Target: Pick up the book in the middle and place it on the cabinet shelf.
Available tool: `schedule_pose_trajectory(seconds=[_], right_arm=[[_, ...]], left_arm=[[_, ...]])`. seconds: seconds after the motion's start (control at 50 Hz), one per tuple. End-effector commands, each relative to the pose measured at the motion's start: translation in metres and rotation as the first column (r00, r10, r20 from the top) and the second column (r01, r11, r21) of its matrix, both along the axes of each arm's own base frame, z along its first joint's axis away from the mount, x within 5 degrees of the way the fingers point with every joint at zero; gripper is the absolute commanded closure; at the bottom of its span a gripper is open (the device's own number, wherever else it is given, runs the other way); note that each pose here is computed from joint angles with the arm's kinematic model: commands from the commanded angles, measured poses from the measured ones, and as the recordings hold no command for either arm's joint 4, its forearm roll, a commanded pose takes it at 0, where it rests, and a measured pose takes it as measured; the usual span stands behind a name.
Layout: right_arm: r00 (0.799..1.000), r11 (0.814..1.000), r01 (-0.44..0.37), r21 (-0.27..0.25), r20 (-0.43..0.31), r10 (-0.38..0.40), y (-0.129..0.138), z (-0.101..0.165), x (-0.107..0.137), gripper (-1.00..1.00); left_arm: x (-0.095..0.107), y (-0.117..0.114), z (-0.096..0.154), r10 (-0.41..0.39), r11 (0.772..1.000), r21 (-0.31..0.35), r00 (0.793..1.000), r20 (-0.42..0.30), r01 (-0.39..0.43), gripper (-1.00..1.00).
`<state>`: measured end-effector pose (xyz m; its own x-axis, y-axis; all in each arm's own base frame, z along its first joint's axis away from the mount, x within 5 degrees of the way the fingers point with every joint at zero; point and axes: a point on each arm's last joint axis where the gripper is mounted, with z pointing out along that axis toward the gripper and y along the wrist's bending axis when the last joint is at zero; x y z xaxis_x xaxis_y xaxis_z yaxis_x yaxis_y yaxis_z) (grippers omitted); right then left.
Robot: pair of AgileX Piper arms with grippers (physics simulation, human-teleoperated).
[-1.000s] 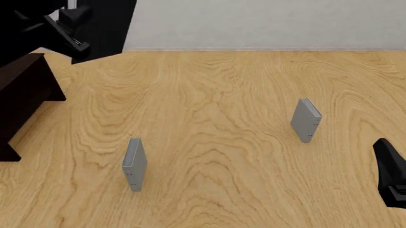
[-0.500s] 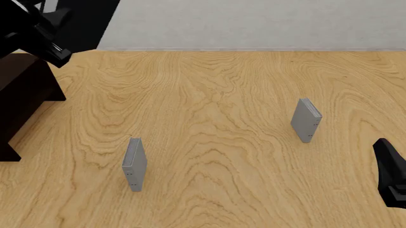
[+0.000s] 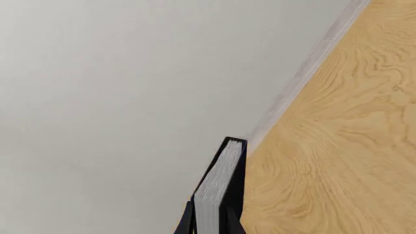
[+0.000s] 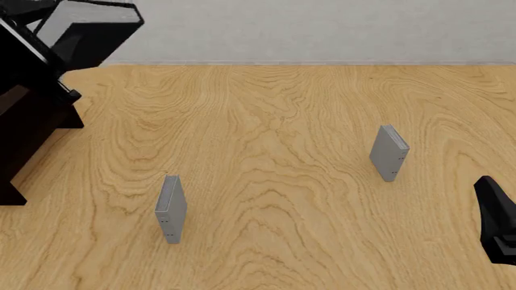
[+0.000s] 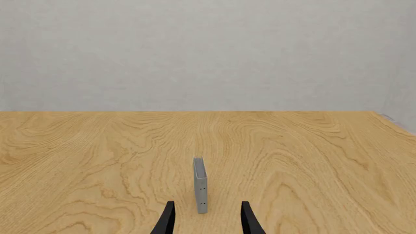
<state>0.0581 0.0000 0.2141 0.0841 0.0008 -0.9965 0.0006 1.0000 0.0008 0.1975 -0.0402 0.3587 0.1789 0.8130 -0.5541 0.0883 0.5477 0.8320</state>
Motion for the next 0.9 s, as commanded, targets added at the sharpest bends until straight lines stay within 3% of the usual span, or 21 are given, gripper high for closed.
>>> schedule_pose_trajectory(seconds=[0.02,0.12,0.14,0.18,0.24,0.36,0.4,0.44,0.48,0.64,0.68,0.9], right_arm=[[1.000,1.000,0.000,0.000,0.000,0.000,0.000,0.000,0.000,-1.00],[1.000,1.000,0.000,0.000,0.000,0.000,0.000,0.000,0.000,-1.00],[1.000,1.000,0.000,0.000,0.000,0.000,0.000,0.000,0.000,-1.00],[1.000,1.000,0.000,0.000,0.000,0.000,0.000,0.000,0.000,-1.00],[1.000,1.000,0.000,0.000,0.000,0.000,0.000,0.000,0.000,-1.00],[1.000,1.000,0.000,0.000,0.000,0.000,0.000,0.000,0.000,-1.00],[1.000,1.000,0.000,0.000,0.000,0.000,0.000,0.000,0.000,-1.00],[1.000,1.000,0.000,0.000,0.000,0.000,0.000,0.000,0.000,-1.00],[1.000,1.000,0.000,0.000,0.000,0.000,0.000,0.000,0.000,-1.00],[1.000,1.000,0.000,0.000,0.000,0.000,0.000,0.000,0.000,-1.00],[1.000,1.000,0.000,0.000,0.000,0.000,0.000,0.000,0.000,-1.00],[1.000,1.000,0.000,0.000,0.000,0.000,0.000,0.000,0.000,-1.00]], left_arm=[[-0.003,0.004,-0.001,0.018,0.986,0.165,0.997,0.070,-0.029,1.00],[0.000,0.007,-0.016,0.031,0.961,0.270,0.996,0.081,-0.052,1.00],[-0.001,0.007,-0.011,0.032,0.965,0.257,0.996,0.089,-0.054,1.00],[0.002,0.009,-0.026,0.041,0.939,0.337,0.995,0.092,-0.069,1.00],[0.005,0.012,-0.040,0.053,0.913,0.400,0.995,0.088,-0.084,1.00],[0.008,0.016,-0.052,0.073,0.880,0.463,0.993,0.089,-0.106,1.00],[0.011,0.020,-0.064,0.088,0.844,0.523,0.992,0.090,-0.123,1.00],[0.011,0.021,-0.062,0.094,0.846,0.518,0.991,0.091,-0.128,1.00],[0.012,0.024,-0.065,0.104,0.825,0.547,0.989,0.104,-0.144,1.00],[0.014,0.031,-0.049,0.127,0.777,0.599,0.980,0.155,-0.195,1.00],[0.013,0.031,-0.045,0.129,0.777,0.598,0.980,0.154,-0.196,1.00],[0.013,0.038,-0.029,0.155,0.726,0.639,0.965,0.210,-0.255,1.00]])
